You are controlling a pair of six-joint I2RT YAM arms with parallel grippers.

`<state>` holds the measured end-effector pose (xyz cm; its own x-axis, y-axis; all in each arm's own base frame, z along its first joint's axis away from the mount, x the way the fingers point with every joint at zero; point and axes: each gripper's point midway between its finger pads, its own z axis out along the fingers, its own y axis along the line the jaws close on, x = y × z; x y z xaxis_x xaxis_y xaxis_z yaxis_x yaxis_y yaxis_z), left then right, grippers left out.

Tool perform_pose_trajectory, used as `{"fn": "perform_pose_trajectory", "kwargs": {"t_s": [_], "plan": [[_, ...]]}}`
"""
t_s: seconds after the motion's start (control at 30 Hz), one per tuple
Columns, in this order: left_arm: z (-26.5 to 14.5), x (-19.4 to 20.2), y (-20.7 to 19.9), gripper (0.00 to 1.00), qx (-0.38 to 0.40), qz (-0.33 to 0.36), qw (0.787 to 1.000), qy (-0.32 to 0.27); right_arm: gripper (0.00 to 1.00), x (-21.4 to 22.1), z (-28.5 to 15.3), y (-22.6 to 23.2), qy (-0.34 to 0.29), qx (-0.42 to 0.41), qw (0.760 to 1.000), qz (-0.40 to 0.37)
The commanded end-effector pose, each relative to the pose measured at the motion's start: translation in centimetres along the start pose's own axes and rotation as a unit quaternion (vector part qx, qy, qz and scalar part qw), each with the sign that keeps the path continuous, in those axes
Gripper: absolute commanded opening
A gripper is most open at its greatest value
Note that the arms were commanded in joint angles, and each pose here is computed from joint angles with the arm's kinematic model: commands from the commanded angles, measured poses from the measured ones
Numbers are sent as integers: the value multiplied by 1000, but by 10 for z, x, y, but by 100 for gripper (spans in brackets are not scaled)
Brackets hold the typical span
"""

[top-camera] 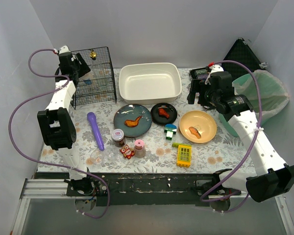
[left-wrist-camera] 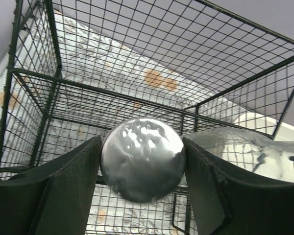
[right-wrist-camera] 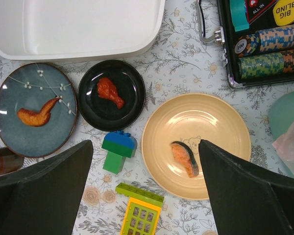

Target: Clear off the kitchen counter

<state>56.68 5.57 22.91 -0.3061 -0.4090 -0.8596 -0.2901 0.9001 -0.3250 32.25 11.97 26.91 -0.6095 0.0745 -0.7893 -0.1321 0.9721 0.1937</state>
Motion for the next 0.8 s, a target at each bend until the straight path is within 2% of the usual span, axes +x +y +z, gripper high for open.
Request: {"fn": "perform_pose_trajectory", "kwargs": {"t_s": [0.0,0.1,0.4,0.63,0.7,0.77], "plan": [[-16,-22,-20,68,38,-13,999,-26,97,-11,-2,3,-23,-11,1000,-2],[-18,-17,-25,75,55,-16,998,-18,97,-11,-3,3,-24,-11,1000,-2],[-32,-25,-16,80,30,-20,999,-32,97,-11,-9,1,-28,-8,1000,0],[-83,-48,-7,88,-6,-37,998,-54,97,-9,-11,-3,-26,1,1000,3],[-98,-38,-5,97,-6,-46,998,-42,97,-7,-11,-5,-25,6,1000,3],[-111,-22,-4,98,-4,-59,998,-16,96,-7,-13,-3,-25,1,1000,2]]}}
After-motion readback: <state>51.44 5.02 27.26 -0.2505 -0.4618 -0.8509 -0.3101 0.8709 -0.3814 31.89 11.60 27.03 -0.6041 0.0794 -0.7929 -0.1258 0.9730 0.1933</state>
